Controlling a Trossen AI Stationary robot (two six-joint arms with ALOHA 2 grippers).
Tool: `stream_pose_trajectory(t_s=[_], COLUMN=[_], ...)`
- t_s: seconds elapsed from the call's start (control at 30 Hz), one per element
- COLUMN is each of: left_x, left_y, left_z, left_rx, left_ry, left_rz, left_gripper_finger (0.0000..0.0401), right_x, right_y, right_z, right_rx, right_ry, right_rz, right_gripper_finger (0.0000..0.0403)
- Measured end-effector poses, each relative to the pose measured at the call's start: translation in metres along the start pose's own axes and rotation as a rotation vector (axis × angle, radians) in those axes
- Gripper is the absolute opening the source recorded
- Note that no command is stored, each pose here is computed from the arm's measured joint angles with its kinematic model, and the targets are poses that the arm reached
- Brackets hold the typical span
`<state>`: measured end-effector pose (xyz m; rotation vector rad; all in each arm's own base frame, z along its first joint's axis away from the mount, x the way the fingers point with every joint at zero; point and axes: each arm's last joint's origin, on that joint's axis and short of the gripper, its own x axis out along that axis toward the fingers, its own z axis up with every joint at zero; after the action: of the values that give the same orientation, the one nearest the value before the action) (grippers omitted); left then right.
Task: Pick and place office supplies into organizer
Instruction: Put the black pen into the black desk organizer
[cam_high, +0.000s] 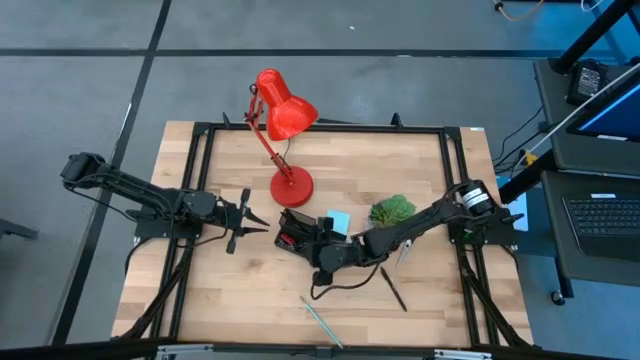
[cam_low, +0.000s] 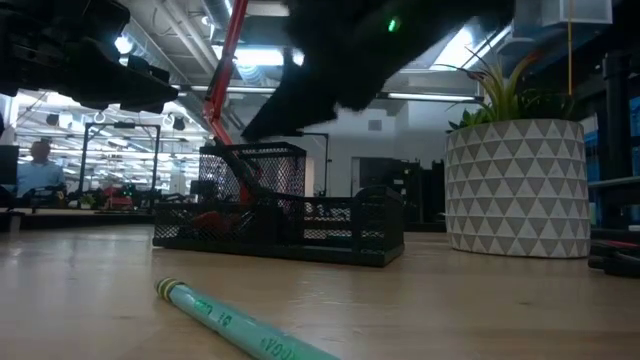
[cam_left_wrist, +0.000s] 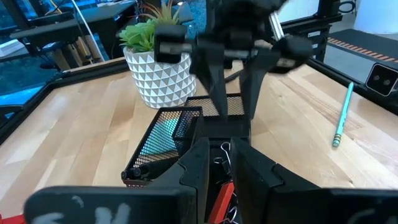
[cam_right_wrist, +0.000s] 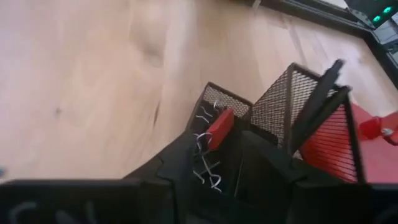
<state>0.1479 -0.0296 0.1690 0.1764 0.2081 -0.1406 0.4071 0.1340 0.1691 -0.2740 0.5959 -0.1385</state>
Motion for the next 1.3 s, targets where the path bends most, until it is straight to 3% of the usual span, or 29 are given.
stream_pose_trajectory(t_s=[0.27,0.37,0.5,0.7,0.9,1.07,1.3], left_x=[0.000,0.000,0.000,0.000,0.000,0.000,0.000], left_y=[0.000,0.000,0.000,0.000,0.000,0.000,0.000], left_z=[0.000,0.000,0.000,0.000,0.000,0.000,0.000], left_rx=[-0.036,-0.073,-0.098,-0.097,-0.097,-0.097,-0.097], left_ry=[-0.001,-0.003,-0.001,-0.002,-0.001,-0.001,-0.001], left_rz=[0.000,0.000,0.000,0.000,0.000,0.000,0.000], left_gripper_finger=[0.0059,0.0059,0.0059,0.0059,0.0059,0.0059,0.0059], right_x=[-0.043,-0.061,-0.084,-0.109,-0.118,-0.121,-0.118], right_y=[0.006,0.014,0.021,0.025,0.023,0.019,0.021], right_z=[0.011,0.010,0.007,-0.014,-0.040,-0.044,-0.054], right_rx=[0.109,0.135,0.289,0.620,0.760,0.831,0.853], right_ry=[0.069,0.125,0.213,0.516,0.832,0.884,0.899], right_rz=[0.049,0.121,0.142,0.098,-0.043,-0.142,-0.143], right_gripper_finger=[0.0154,0.0154,0.0154,0.0154,0.0154,0.0154,0.0154])
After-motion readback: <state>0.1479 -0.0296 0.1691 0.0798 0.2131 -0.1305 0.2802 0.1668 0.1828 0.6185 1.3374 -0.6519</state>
